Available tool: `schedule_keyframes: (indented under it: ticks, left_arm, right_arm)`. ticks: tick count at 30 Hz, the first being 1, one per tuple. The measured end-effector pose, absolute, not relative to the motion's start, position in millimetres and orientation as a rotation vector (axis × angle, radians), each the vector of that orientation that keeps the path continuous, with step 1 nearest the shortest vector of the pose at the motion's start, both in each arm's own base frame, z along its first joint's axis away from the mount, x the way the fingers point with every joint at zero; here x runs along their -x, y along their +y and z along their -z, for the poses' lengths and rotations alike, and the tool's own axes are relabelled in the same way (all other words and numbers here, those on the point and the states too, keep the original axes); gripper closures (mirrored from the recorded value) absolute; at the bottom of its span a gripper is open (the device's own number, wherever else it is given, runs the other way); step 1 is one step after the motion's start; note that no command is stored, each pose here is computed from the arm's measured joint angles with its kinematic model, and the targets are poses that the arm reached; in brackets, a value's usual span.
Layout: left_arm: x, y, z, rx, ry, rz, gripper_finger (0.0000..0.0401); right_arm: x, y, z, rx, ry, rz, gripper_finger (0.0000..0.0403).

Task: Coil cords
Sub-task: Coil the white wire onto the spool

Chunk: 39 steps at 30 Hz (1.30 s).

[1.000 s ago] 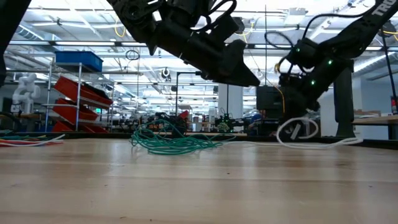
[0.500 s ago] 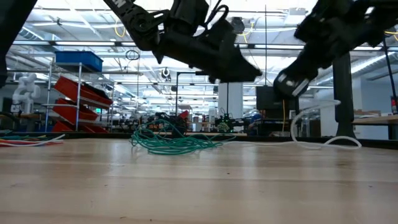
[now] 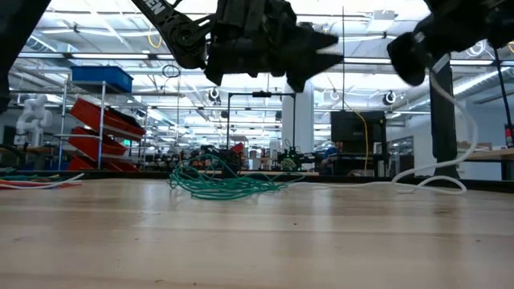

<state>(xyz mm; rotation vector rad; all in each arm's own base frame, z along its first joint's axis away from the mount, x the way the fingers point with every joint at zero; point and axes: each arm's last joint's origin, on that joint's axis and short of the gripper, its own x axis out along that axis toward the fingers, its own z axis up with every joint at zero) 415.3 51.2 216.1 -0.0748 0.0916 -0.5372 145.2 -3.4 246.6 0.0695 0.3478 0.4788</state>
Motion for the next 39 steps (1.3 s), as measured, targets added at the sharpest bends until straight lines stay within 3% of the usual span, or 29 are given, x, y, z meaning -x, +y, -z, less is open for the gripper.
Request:
schedule_keyframes:
  ticks: [9,18,34,39]
  left_arm:
    - [-417,35,-222,0.090,0.045,0.580,0.0193]
    - [-419,26,-222,0.113,0.051,0.545,0.0193]
    - [-423,12,-205,0.176,0.108,0.675,0.0193]
    - [-426,13,-204,0.197,0.038,0.696,0.0193]
  right_arm:
    - [-162,12,-260,-0.001,0.173,-0.583,0.0403]
    - [-188,20,-253,0.022,0.136,-0.654,0.0403]
    - [-203,21,-251,0.087,0.056,-0.675,0.0403]
    - [-208,21,-246,0.075,0.079,-0.682,0.0403]
